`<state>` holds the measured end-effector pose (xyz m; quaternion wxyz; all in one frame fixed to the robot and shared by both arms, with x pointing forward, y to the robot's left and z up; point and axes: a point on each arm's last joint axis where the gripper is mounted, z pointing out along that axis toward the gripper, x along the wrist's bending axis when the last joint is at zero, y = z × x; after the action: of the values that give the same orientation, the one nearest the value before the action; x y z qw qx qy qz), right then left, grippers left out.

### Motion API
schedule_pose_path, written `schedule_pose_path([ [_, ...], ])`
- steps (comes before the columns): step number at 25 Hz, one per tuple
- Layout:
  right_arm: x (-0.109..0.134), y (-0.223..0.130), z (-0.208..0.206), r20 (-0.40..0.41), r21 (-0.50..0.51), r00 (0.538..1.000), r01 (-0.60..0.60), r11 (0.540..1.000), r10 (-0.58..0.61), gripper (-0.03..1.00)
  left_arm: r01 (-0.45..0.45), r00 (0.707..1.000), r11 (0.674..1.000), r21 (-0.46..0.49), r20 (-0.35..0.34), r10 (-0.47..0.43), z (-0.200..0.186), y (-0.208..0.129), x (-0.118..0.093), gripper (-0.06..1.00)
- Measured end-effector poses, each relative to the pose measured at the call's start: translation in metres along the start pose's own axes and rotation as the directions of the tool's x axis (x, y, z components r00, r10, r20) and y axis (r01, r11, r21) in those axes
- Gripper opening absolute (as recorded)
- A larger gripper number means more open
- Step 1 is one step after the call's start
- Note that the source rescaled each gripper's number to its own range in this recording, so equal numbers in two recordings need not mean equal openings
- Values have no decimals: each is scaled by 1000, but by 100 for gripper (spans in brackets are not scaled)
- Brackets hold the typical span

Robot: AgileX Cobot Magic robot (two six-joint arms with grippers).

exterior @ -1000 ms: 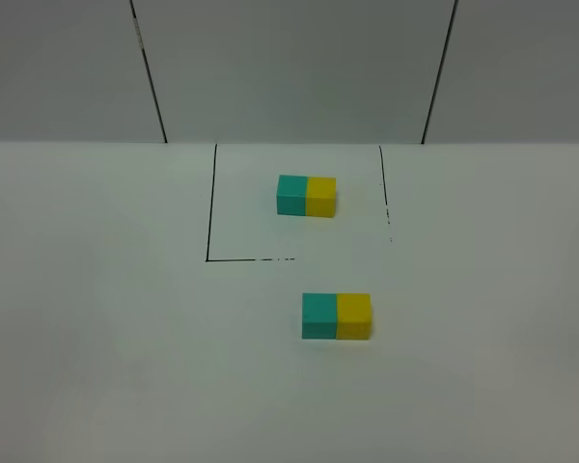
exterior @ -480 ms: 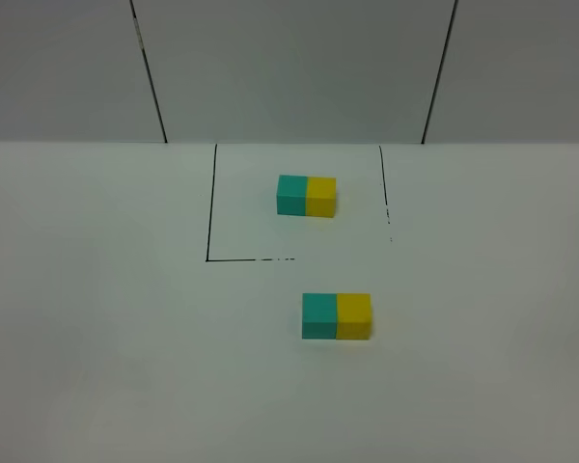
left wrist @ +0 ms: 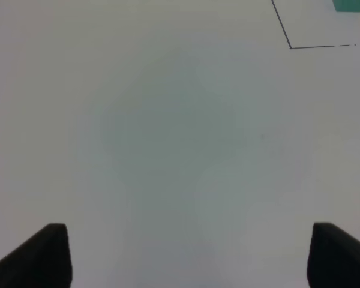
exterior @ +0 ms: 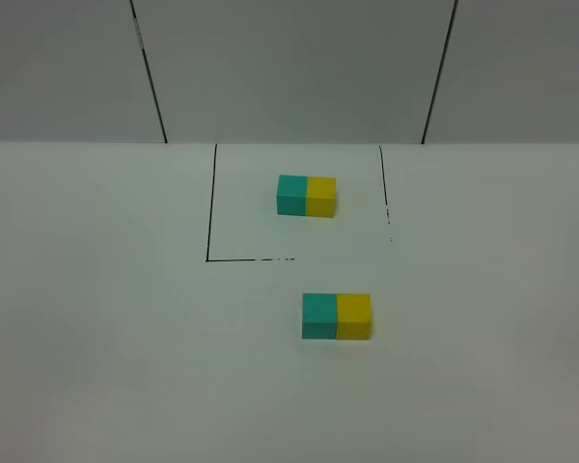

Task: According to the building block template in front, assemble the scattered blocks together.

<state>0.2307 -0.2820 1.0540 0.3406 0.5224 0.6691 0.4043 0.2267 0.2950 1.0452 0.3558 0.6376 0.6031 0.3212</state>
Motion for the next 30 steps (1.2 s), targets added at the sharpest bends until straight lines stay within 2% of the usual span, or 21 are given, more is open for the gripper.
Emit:
schedule_pose_path([
  [8, -1, 0, 0, 7, 2, 1000, -8, 1000, 8, 100, 0, 1000, 1000, 0, 0, 0, 0, 0, 0, 86],
  [14, -5, -1, 0, 49, 1, 995, -83, 997, 83, 100, 0, 1000, 1000, 0, 0, 0, 0, 0, 0, 86],
  [30, -5, 0, 0, 57, -10, 986, -154, 988, 154, 100, 0, 1000, 1000, 0, 0, 0, 0, 0, 0, 86],
])
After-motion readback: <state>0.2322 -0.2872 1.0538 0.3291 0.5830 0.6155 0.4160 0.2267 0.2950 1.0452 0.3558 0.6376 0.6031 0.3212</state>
